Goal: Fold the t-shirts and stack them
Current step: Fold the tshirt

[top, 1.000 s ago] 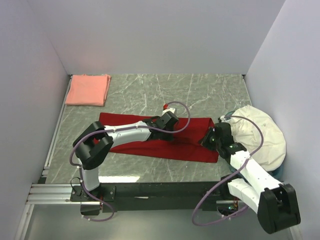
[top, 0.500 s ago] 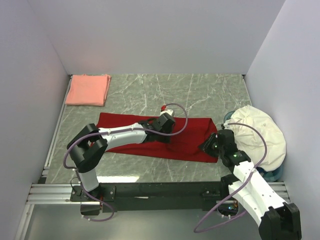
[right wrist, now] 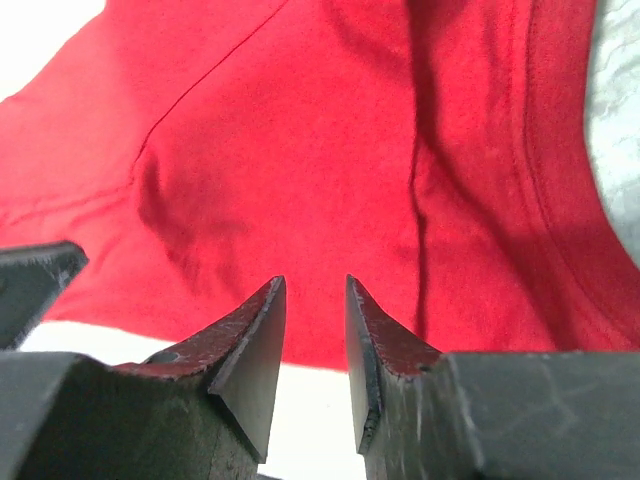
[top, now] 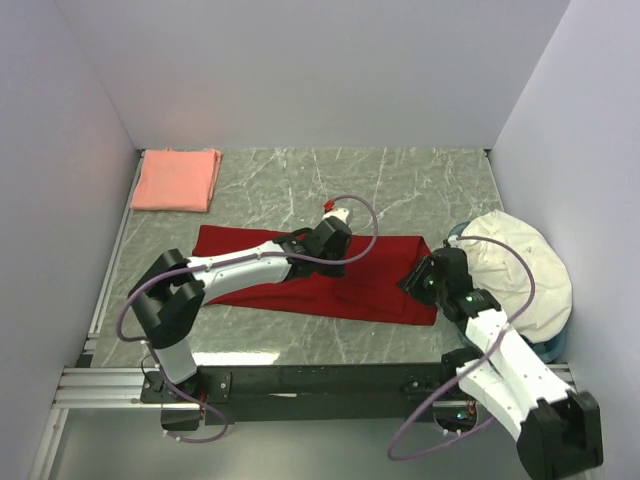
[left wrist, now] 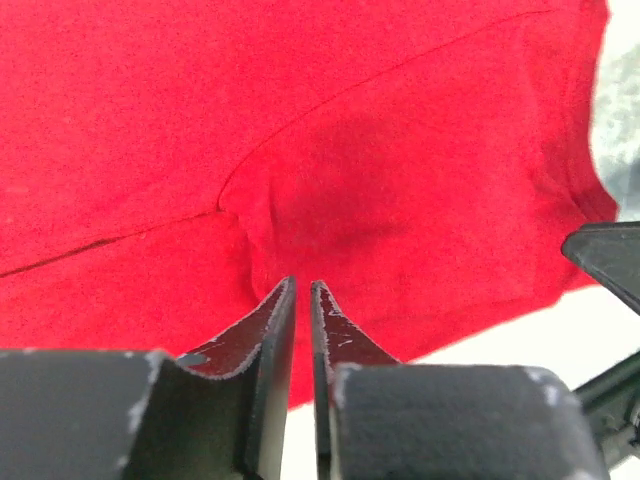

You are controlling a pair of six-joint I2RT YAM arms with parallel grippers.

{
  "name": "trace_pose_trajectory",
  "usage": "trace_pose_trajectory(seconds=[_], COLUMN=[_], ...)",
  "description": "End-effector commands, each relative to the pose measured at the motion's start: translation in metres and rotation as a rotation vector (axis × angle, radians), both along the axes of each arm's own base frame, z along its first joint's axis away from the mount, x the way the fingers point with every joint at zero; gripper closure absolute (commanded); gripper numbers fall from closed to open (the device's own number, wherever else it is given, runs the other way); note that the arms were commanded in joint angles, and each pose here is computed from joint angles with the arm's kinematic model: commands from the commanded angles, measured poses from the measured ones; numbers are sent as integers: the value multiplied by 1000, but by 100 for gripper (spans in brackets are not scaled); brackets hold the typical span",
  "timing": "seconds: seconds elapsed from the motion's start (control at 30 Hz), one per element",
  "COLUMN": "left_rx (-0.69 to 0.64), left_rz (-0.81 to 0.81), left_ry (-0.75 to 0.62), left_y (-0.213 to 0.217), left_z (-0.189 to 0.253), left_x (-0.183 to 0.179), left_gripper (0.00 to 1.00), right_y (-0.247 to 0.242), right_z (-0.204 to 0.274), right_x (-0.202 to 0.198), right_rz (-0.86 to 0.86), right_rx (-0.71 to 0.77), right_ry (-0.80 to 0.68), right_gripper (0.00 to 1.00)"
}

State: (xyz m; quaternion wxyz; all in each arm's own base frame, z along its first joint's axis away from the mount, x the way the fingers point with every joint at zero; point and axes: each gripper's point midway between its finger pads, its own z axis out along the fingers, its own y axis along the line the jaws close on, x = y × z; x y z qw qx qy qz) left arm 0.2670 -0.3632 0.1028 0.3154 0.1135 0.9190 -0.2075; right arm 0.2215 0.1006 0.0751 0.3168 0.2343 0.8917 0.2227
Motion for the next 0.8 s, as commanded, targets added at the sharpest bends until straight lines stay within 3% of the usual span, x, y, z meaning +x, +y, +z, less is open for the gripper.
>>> trace_pose_trajectory(seconds=[0.0,0.23,0.53,0.77], left_rx=[27,37,201,234], left_rz=[14,128,265,275], left_ry=[19,74,75,99], left_y=[-3,46,110,117], left_z=[-5,-32,-71,-87], left_x=[6,4,-6,-24], left_gripper=[84,86,87,88], right_y=[-2,7,7,9], right_z=[16,-12,-52,-64], right_x=[30,52,58,76], right_rz=[-71,-77,-106,-73], right_rx=[6,1,-27,-82], right_ry=[-58,29,133,197], right_gripper=[62,62,64,64])
